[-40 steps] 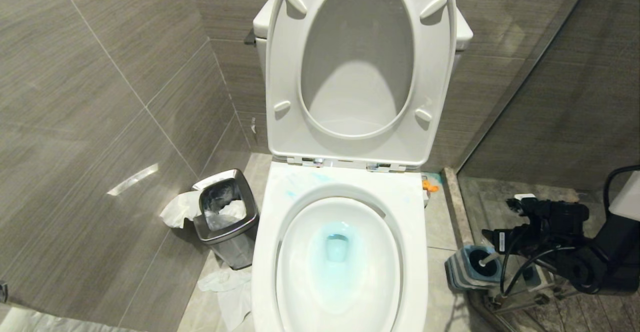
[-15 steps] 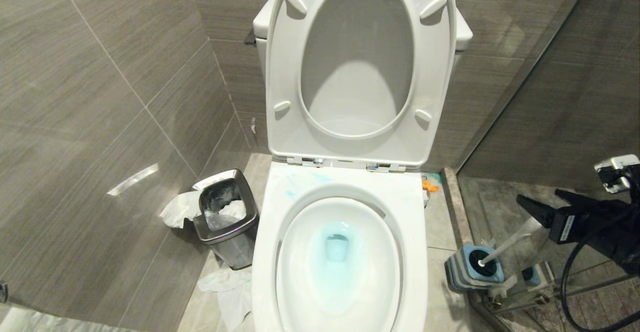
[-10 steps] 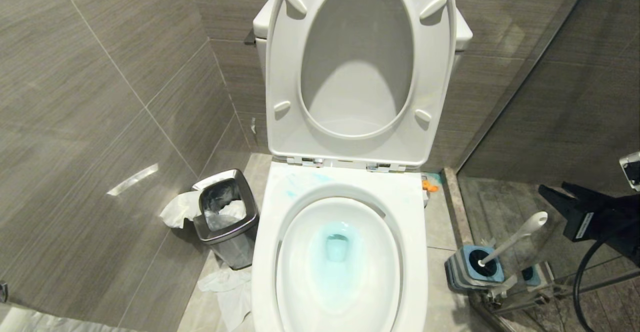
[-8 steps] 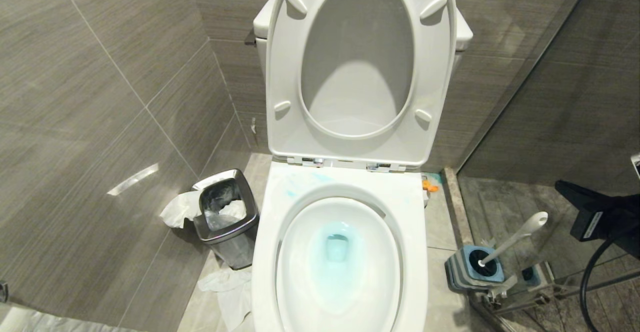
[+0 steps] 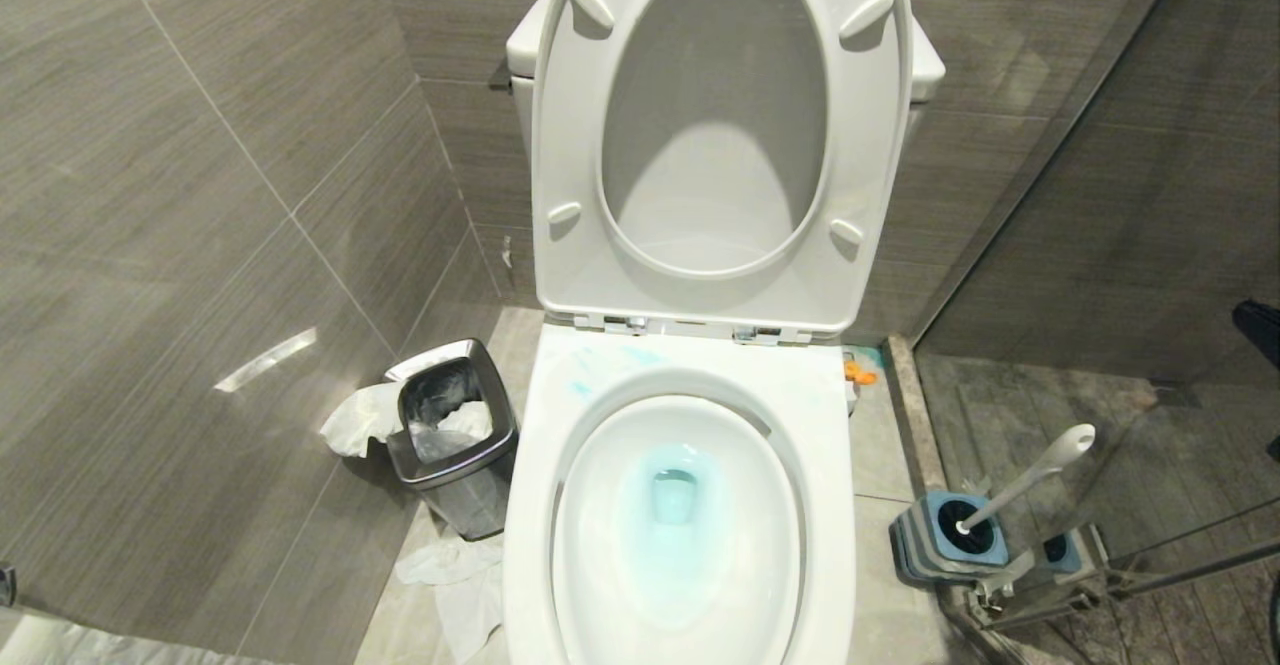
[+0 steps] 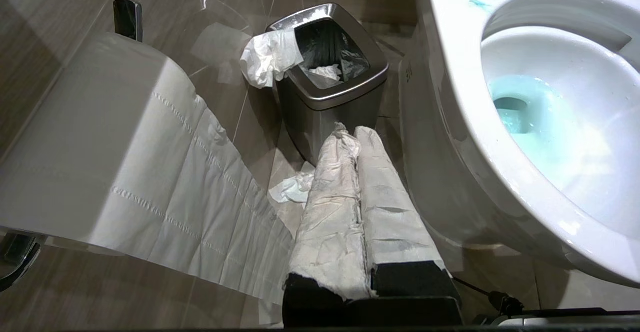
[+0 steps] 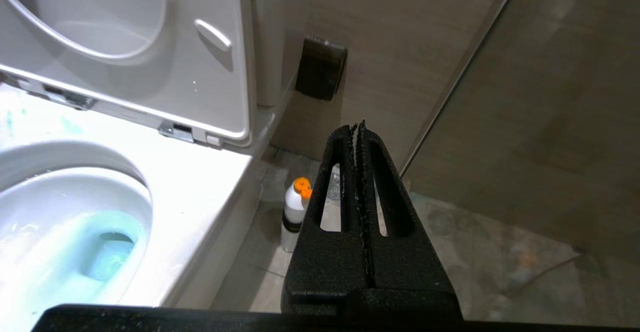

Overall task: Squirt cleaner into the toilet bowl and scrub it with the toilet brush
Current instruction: Flush the toilet

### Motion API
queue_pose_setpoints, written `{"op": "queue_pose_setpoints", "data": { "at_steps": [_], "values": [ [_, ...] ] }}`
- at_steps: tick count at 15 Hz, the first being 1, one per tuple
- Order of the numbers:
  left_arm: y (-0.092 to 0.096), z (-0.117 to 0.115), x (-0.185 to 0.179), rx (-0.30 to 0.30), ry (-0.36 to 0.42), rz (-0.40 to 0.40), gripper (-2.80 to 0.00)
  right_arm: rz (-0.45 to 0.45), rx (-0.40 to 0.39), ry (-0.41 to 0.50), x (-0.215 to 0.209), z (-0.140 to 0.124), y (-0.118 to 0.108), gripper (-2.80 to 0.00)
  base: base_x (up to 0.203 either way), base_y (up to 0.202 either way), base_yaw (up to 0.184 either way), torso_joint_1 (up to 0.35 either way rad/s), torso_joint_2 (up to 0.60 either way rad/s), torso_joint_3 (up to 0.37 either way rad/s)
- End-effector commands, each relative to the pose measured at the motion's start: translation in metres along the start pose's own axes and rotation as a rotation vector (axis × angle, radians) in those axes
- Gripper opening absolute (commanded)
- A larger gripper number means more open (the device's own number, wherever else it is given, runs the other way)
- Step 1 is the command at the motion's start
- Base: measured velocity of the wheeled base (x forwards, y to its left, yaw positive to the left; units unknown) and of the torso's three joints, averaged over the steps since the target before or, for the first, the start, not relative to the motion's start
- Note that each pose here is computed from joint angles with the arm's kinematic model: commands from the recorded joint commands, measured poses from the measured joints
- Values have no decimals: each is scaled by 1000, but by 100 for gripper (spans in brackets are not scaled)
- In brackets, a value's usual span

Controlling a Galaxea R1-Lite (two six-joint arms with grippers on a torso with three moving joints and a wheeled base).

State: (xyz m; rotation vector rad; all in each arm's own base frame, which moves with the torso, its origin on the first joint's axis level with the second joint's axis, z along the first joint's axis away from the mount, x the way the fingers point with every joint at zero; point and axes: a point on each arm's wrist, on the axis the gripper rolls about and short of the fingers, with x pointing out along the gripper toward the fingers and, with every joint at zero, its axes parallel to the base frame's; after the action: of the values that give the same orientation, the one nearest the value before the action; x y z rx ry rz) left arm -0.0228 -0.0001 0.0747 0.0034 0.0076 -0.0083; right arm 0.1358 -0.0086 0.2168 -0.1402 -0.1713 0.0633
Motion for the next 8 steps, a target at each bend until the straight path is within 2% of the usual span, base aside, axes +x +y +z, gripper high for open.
{"op": "queue_pose_setpoints", "data": {
  "at_steps": [1, 8],
  "values": [
    [0, -1, 0, 0, 5, 1, -280, -10, -23, -118, -44, 25, 5, -280, 0, 0, 0, 0, 0, 0],
    [0, -1, 0, 0, 5, 1, -280, 30, -10, -96, -136, 39, 17, -280, 0, 0, 0, 0, 0, 0]
  ]
}}
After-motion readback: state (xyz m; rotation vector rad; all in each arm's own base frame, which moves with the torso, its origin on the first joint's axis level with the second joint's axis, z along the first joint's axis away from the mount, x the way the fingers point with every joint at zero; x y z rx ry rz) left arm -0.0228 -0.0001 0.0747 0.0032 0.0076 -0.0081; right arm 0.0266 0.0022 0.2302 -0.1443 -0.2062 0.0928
